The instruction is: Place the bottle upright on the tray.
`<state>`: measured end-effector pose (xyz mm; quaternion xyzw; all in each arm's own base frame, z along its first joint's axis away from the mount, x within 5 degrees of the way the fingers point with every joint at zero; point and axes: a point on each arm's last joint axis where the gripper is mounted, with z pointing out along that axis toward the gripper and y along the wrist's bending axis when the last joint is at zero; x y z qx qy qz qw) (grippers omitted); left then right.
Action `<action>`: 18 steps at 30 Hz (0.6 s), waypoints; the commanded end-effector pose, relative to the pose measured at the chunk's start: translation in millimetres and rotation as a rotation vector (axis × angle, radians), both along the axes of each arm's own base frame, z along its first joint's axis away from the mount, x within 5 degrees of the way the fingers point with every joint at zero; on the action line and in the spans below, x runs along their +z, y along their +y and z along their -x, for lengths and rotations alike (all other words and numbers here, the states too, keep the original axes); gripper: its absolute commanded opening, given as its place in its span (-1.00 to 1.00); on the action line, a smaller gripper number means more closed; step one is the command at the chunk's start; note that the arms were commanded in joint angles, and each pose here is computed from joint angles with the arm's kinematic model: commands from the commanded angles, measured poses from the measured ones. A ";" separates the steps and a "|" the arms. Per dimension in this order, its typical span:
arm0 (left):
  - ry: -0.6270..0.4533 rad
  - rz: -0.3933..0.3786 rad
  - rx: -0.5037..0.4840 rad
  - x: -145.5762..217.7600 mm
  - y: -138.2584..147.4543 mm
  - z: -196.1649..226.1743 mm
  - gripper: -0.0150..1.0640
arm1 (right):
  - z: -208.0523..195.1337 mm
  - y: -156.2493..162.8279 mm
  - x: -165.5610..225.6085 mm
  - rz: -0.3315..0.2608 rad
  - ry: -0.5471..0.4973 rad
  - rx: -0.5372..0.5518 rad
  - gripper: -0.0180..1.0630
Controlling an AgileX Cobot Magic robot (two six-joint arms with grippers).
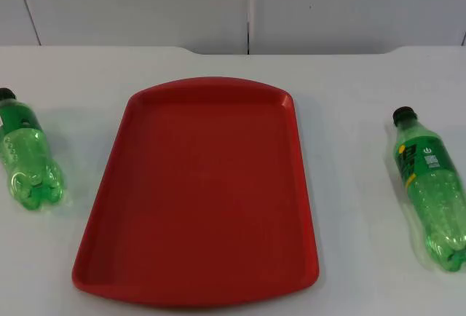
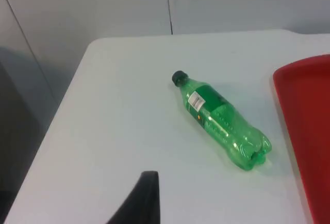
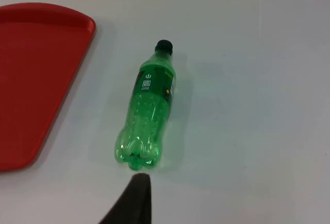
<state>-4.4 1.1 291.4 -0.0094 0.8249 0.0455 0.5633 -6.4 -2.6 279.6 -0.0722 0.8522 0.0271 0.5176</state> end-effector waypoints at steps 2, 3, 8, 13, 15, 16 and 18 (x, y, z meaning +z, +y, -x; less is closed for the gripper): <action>-0.053 0.010 -0.005 3.7 -0.9 -1.1 0.97 | 0.6 0.3 0.3 -0.001 -0.005 -0.001 0.98; -0.061 0.015 -0.009 4.4 -1.4 -1.4 0.97 | 0.6 0.3 0.3 -0.001 -0.005 -0.001 0.98; -0.072 0.014 -0.009 5.3 -1.3 -1.7 0.97 | 0.6 0.3 0.3 -0.001 -0.005 -0.001 0.98; -0.072 0.014 -0.009 5.3 -1.3 -1.7 0.97 | 0.6 0.3 0.3 -0.001 -0.005 -0.001 0.98; -0.072 0.014 -0.009 5.3 -1.3 -1.7 0.97 | 0.6 0.3 0.3 -0.001 -0.005 -0.001 0.98; -0.072 0.014 -0.009 5.3 -1.3 -1.7 0.97 | 0.6 0.3 0.3 -0.001 -0.005 -0.001 0.98; -0.072 0.014 -0.009 5.3 -1.3 -1.7 0.97 | 0.6 0.3 0.3 -0.001 -0.005 -0.001 0.98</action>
